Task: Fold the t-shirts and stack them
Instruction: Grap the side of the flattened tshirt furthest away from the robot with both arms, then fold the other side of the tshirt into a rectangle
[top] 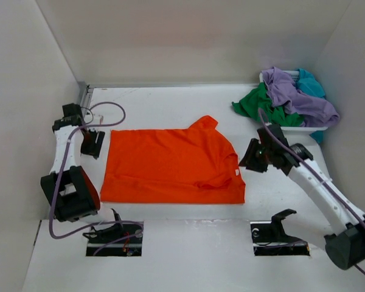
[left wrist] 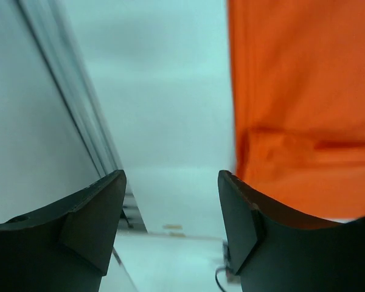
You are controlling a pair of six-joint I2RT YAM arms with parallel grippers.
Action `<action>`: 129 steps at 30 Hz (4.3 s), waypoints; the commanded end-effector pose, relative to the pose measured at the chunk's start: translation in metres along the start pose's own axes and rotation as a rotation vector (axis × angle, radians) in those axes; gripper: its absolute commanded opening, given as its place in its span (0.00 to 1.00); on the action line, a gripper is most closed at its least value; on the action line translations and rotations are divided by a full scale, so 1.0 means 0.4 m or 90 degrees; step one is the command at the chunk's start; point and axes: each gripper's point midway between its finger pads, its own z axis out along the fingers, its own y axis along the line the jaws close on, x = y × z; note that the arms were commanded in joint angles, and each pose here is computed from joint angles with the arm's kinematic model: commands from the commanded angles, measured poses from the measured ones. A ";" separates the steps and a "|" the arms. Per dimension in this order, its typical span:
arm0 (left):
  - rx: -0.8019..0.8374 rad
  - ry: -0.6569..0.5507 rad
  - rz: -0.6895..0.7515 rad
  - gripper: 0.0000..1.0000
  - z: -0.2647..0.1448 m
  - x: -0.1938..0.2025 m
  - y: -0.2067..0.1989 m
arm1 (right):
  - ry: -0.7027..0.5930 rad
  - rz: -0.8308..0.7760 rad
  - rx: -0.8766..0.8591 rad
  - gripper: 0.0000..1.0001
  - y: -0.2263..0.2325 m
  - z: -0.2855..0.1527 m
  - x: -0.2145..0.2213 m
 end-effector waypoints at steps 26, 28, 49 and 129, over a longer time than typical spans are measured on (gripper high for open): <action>0.114 -0.184 -0.152 0.62 0.344 -0.553 -0.003 | 0.030 -0.098 0.006 0.50 0.271 0.610 -0.492; 0.120 -0.176 -0.150 0.62 0.351 -0.545 -0.010 | 0.042 -0.094 0.012 0.44 0.261 0.618 -0.478; 0.130 -0.234 -0.036 0.00 0.144 -0.484 -0.051 | -0.096 -0.169 -0.069 0.00 0.360 0.309 -0.513; 0.086 -0.241 0.216 0.07 0.127 -0.098 -0.182 | 0.006 -0.136 -0.012 0.00 0.036 0.240 0.015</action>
